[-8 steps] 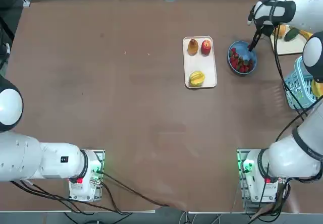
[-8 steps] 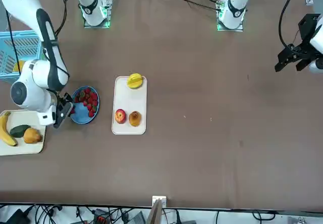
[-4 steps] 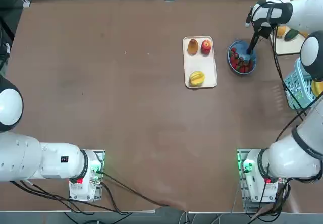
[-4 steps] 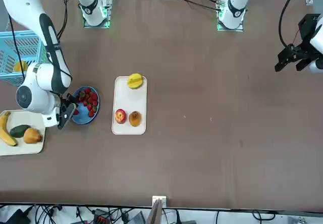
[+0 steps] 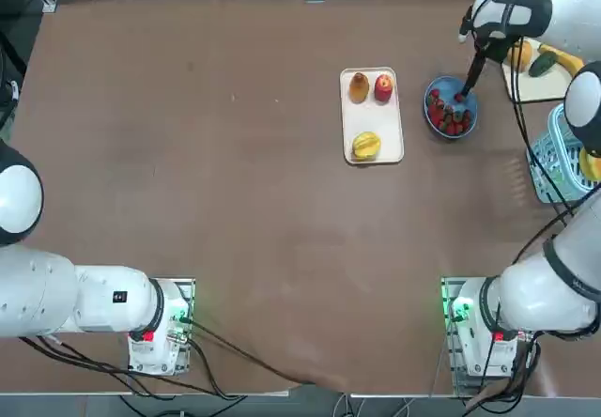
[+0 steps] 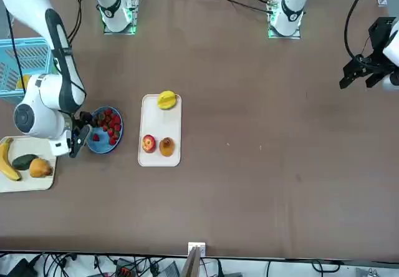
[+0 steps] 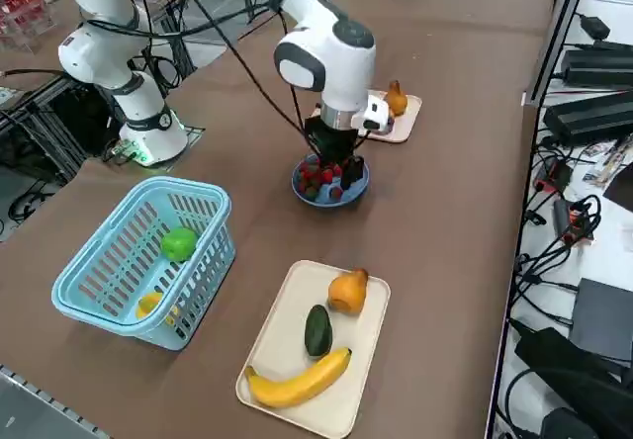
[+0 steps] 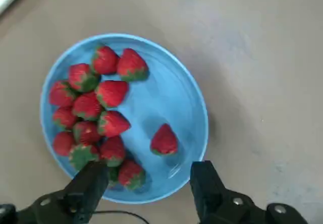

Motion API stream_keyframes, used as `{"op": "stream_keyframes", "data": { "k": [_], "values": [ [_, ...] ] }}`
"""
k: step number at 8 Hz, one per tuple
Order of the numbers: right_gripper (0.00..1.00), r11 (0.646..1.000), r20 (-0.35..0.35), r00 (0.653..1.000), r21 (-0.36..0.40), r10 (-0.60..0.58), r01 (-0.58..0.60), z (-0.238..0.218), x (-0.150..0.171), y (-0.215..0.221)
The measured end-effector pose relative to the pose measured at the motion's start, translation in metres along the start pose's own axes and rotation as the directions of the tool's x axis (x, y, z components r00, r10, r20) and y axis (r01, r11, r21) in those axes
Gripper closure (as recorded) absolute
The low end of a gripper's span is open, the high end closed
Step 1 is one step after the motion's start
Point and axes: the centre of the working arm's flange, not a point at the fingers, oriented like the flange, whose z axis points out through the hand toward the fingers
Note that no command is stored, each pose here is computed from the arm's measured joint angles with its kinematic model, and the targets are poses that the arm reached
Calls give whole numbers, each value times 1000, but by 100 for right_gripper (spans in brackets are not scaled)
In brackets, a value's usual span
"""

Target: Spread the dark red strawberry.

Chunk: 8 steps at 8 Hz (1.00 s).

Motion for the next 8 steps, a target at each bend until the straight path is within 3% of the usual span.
{"op": "stream_keyframes", "data": {
  "k": [2, 4, 8],
  "values": [
    [0, 988, 1, 988, 1, -156, 156, -7, 5, -23],
    [0, 973, -1, 973, -7, -232, 232, 6, 0, -48],
    [0, 904, 16, 904, 23, -428, 428, 31, 23, -98]
  ]
}}
